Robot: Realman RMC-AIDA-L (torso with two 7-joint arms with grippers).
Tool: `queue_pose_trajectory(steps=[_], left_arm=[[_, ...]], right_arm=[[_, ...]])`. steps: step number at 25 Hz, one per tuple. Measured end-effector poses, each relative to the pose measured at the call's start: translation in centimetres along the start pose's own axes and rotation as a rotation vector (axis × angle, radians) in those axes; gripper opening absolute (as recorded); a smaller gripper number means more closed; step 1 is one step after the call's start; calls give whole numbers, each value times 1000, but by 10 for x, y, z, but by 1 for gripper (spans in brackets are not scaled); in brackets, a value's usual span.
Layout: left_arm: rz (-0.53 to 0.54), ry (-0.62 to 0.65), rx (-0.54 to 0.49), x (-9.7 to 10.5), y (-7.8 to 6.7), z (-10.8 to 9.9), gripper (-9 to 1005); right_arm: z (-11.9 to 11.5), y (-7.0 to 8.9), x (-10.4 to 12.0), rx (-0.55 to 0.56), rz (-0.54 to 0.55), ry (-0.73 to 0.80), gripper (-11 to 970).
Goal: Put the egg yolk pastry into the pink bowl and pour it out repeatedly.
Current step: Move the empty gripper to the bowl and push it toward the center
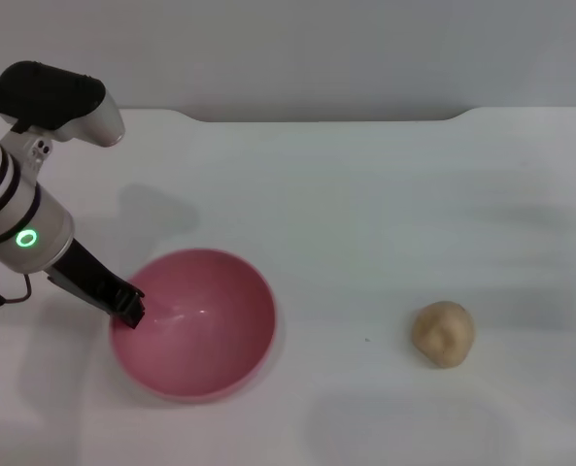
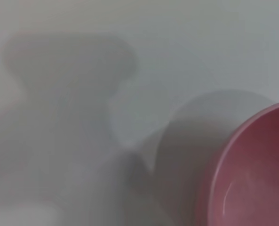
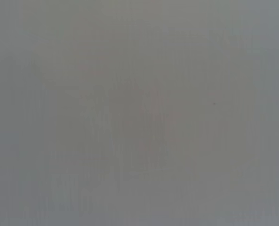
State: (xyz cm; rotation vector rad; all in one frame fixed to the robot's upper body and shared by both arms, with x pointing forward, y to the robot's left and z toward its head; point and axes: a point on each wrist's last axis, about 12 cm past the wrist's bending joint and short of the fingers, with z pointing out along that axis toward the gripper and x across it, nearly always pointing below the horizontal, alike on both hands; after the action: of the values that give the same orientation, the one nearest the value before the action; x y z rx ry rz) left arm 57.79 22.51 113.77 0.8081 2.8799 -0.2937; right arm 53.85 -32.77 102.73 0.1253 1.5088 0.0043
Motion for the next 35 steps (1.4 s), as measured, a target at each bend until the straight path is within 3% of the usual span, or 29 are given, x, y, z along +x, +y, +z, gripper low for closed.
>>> queue_pose_trajectory(steps=[3,9,15,18,22,24,26,35], left_arm=[[5,1,-2,-1,0,0,122],[10,8,0,0,-1,-1,54],[15,-14,-5,-5,-1,-6,-2],[3,-58,-11,-12,2,-14,-1],[-10,-115,-25,-18,7,-22,0],[-10,-134,-33,-22,7,-24,0],[-9,-148,-38,-25,6,-25,-1],[-1,-167,-41,-32,3,-26,-1]], right_arm=[[-1,0,1,1,1,2,454],[-1,1,1,0,33,3,454],[22,5,-6,-107,396,84,453],[46,11,-14,-203,566,236,453],[72,22,-31,-328,653,498,453],[85,33,-48,-417,620,725,453],[87,37,-54,-447,601,785,453],[87,83,-119,-727,107,1333,453]])
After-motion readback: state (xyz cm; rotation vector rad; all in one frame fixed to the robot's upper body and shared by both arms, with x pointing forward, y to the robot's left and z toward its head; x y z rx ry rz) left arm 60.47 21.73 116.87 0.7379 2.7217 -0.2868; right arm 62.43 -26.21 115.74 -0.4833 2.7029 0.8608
